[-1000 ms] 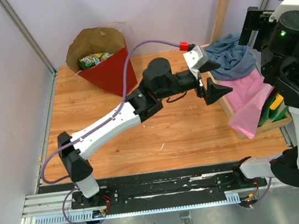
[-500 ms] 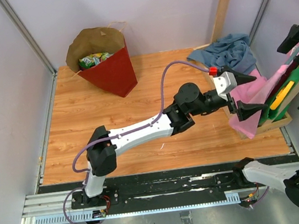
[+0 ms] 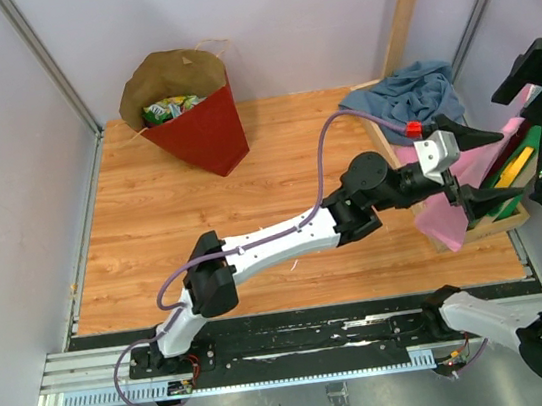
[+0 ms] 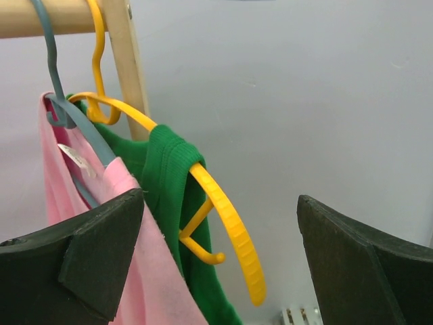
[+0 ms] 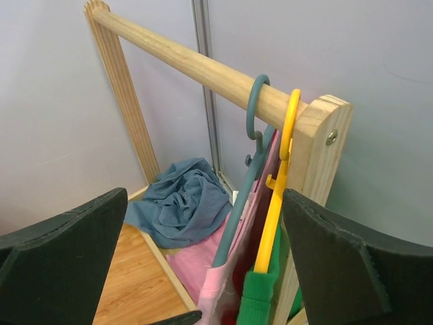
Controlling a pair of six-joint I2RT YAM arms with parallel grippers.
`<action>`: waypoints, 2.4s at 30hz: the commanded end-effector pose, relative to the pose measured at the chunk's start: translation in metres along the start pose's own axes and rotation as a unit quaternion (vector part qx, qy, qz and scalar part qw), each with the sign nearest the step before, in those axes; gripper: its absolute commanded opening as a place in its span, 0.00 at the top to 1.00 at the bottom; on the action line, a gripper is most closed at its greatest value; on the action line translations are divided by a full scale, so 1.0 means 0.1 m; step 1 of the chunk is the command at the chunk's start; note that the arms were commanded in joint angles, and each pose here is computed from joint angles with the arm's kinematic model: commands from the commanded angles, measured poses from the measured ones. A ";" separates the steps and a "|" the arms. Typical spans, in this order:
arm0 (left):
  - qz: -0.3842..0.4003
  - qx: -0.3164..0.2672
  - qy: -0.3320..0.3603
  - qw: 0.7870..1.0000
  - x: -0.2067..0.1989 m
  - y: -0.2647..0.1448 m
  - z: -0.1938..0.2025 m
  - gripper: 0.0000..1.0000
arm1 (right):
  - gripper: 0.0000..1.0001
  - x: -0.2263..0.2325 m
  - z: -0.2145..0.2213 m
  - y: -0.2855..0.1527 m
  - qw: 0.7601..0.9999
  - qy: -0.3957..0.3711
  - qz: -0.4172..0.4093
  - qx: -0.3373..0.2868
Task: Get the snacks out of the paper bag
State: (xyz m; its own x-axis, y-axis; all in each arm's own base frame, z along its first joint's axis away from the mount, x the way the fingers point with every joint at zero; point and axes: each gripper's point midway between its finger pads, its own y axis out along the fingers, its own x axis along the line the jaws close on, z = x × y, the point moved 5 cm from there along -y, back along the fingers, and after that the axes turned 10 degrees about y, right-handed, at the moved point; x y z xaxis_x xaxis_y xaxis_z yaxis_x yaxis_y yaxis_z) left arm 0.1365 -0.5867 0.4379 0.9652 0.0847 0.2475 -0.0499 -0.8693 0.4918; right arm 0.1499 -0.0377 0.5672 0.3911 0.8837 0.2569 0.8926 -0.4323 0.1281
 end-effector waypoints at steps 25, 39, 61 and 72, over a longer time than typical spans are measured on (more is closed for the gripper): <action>-0.273 -0.035 0.112 0.955 0.16 -0.22 -0.06 0.00 | 0.02 -0.03 0.01 -0.09 0.999 -0.008 -0.039 -0.004; -0.270 -0.056 0.134 0.952 0.07 -0.26 -0.42 0.00 | 0.01 -0.02 0.02 -0.10 0.999 -0.010 -0.049 -0.004; -0.199 0.029 0.117 0.973 -0.01 0.16 -0.15 0.00 | 0.01 -0.02 0.00 -0.14 0.997 -0.014 -0.070 -0.008; -0.213 0.066 0.113 0.968 0.08 0.20 0.17 0.00 | 0.01 0.02 0.06 -0.13 0.997 -0.017 -0.082 -0.002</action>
State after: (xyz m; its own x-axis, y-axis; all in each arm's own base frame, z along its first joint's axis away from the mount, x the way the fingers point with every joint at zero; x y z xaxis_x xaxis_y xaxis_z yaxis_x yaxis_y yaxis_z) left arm 0.1358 -0.6132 0.4314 0.8312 0.4923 0.2585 0.3335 -0.8134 0.4766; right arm 0.1405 -0.0315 0.5577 0.2769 0.9404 0.1972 0.9394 -0.3081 0.1502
